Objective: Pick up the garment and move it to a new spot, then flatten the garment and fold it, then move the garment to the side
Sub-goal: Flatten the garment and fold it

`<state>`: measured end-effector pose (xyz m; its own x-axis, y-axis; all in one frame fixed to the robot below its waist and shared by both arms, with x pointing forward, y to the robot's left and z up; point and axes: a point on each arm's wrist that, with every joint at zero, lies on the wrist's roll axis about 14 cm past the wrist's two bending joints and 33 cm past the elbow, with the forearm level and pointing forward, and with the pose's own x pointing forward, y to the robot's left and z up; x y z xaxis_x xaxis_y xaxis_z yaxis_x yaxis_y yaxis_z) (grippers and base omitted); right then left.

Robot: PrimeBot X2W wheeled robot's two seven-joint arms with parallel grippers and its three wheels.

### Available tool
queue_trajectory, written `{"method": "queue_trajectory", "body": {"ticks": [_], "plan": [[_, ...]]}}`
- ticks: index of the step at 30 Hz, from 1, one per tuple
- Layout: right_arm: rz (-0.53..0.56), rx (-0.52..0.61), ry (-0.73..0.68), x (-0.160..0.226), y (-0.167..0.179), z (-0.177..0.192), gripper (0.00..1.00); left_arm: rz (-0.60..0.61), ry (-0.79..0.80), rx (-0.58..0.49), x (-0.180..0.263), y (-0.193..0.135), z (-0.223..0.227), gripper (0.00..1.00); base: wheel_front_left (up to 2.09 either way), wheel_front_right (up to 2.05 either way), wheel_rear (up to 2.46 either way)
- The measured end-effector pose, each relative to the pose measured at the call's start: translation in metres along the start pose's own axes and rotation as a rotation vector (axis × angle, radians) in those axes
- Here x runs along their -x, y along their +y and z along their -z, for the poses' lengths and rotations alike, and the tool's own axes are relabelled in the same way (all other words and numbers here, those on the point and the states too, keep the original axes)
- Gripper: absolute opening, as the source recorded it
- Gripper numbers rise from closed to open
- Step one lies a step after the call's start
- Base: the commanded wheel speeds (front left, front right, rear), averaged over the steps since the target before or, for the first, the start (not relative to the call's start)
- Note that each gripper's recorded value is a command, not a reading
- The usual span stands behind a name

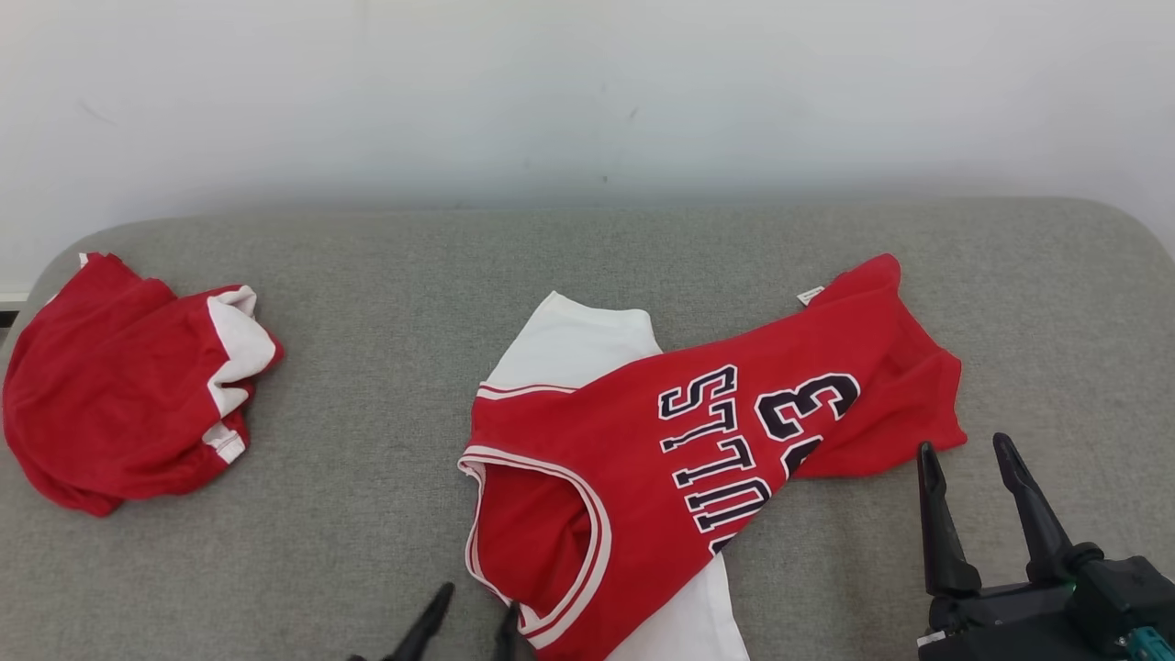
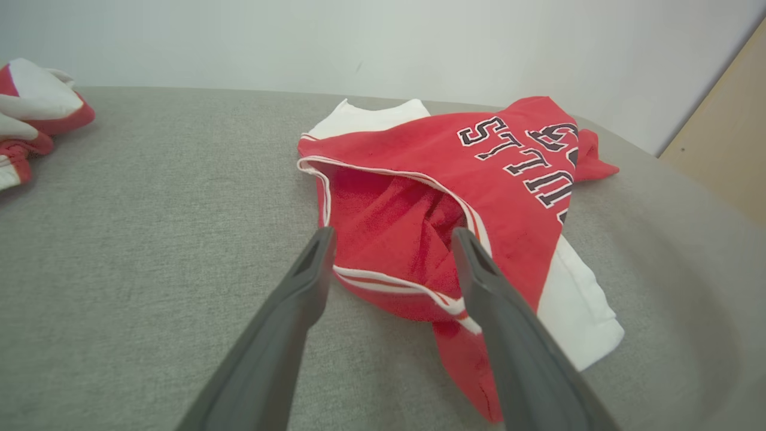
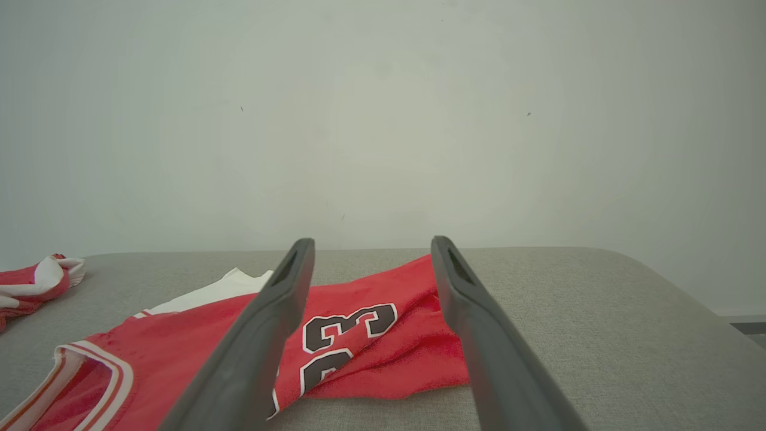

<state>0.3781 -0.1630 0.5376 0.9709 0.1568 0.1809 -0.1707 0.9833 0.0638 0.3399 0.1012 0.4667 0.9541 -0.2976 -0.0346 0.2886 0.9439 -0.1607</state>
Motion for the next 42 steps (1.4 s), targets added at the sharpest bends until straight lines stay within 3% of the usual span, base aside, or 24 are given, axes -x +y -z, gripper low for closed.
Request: {"method": "queue_trajectory", "body": {"ticks": [5,17,18,19,20,28,35,42], "plan": [[0.021,0.003,0.007,0.002,-0.007,0.002,1.00,0.076,0.065,0.034,0.004,-0.024,0.018,1.00,0.00,0.00,0.00],[0.060,0.000,0.010,0.007,-0.017,0.002,1.00,0.145,0.199,0.093,0.004,-0.048,0.056,1.00,0.00,0.00,0.00],[0.063,0.001,0.010,0.007,-0.018,0.003,1.00,0.147,0.199,0.096,0.001,-0.049,0.056,0.56,0.00,0.00,0.00],[0.065,0.000,0.010,0.007,-0.019,0.003,1.00,0.143,0.190,0.104,-0.003,-0.048,0.054,0.24,0.00,0.00,0.00],[0.067,0.001,0.010,0.007,-0.020,0.003,1.00,0.139,0.186,0.105,-0.006,-0.046,0.053,0.00,0.00,0.00,0.00],[0.061,-0.001,0.004,0.003,-0.017,0.001,1.00,0.101,0.131,0.076,-0.033,-0.026,0.035,0.00,0.00,0.00,0.00],[0.063,0.000,0.003,0.002,-0.018,0.001,1.00,0.008,-0.007,0.001,-0.055,0.024,-0.016,0.00,0.00,0.00,0.00],[0.090,0.004,0.014,0.008,-0.026,0.004,1.00,-0.073,-0.050,-0.061,-0.064,0.068,-0.038,0.00,0.00,0.00,0.00]]}}
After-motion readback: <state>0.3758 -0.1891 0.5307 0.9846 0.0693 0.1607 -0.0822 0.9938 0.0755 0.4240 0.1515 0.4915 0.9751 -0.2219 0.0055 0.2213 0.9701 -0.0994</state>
